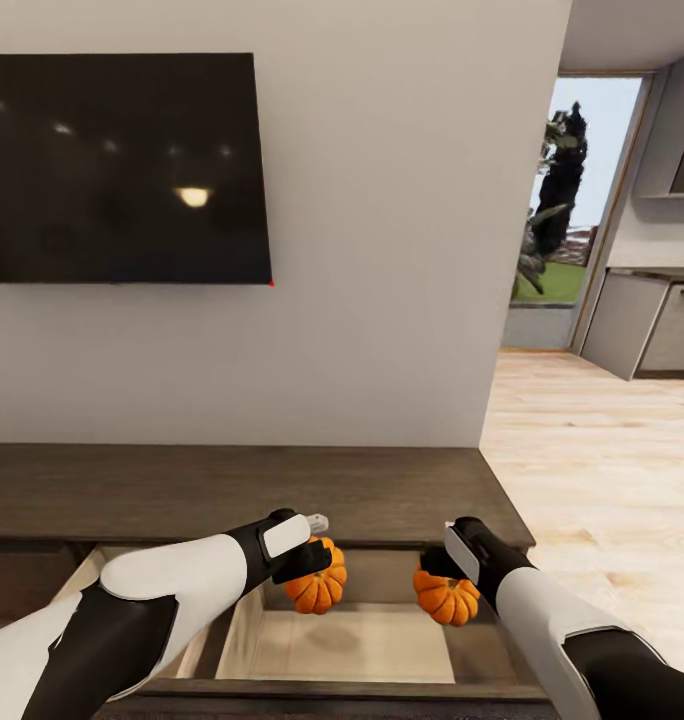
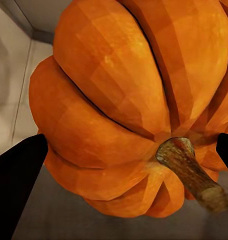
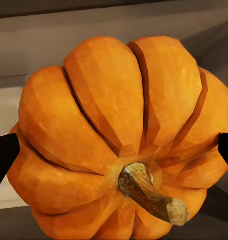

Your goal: Place each of the two pumpkins and all three candles from the living room inside a cabinet in the living room (use any cabinet), then make sure every cabinet is closed, and position the cauldron so it is next to a table in the living room.

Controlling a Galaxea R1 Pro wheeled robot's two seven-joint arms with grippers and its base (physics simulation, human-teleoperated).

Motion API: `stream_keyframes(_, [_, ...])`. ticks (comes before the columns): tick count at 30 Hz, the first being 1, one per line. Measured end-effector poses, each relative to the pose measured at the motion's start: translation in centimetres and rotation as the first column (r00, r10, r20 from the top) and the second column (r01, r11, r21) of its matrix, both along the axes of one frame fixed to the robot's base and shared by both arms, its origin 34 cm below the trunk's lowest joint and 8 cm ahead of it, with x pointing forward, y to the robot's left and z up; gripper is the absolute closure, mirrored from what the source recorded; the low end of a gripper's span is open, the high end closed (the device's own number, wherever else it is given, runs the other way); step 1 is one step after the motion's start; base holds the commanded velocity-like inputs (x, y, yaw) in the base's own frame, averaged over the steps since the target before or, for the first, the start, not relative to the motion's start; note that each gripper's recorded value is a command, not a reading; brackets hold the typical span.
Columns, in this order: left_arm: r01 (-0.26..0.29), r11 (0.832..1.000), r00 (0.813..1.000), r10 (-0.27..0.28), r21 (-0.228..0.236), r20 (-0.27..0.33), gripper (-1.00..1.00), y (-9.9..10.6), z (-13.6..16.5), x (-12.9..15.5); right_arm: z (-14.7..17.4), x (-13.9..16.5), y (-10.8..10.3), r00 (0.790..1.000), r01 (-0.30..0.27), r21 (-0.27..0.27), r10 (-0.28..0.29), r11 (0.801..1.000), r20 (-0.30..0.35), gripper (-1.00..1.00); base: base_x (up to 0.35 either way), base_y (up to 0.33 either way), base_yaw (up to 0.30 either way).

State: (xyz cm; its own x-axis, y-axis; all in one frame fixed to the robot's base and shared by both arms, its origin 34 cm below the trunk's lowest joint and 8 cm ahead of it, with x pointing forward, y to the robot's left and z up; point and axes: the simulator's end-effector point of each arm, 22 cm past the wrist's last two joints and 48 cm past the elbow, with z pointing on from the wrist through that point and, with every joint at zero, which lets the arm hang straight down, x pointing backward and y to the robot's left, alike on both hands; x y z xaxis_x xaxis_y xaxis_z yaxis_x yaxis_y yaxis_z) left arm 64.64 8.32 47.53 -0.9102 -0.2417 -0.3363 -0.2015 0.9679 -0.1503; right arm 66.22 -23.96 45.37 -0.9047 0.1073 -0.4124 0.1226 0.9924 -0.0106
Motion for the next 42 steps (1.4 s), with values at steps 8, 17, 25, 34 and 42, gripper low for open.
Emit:
stream_keyframes(8, [-0.088,0.989,0.996,0.084,0.117,0.043,1.00,2.8,-1.5,0.1,-1.7,-0.4,0.1,1.000,0.000,-0.001,0.000,1.000,0.001,1.00,0.000,0.000,0.000])
stream_keyframes(17, [-0.127,0.978,0.991,0.120,0.164,0.050,1.00,3.1,-3.3,-1.0,-3.8,-1.3,0.1,1.000,-0.003,0.001,0.003,1.000,-0.025,1.00,0.000,0.000,0.000])
stream_keyframes(25, [-0.126,0.979,0.992,0.119,0.158,0.052,1.00,2.9,-3.7,-1.1,-2.6,-2.4,1.2,0.992,-0.043,0.028,0.046,0.999,-0.122,1.00,0.000,0.000,0.000])
stream_keyframes(34, [-0.123,0.980,0.992,0.117,0.155,0.051,1.00,2.9,-3.7,-1.1,-2.0,-2.0,1.4,0.992,-0.051,0.026,0.054,0.998,-0.115,1.00,0.000,0.000,0.000])
stream_keyframes(42, [-0.115,0.982,0.993,0.110,0.152,0.045,1.00,2.5,-3.9,-1.3,-2.0,-1.7,1.5,0.993,-0.049,0.026,0.052,0.998,-0.103,1.00,0.000,0.000,0.000])
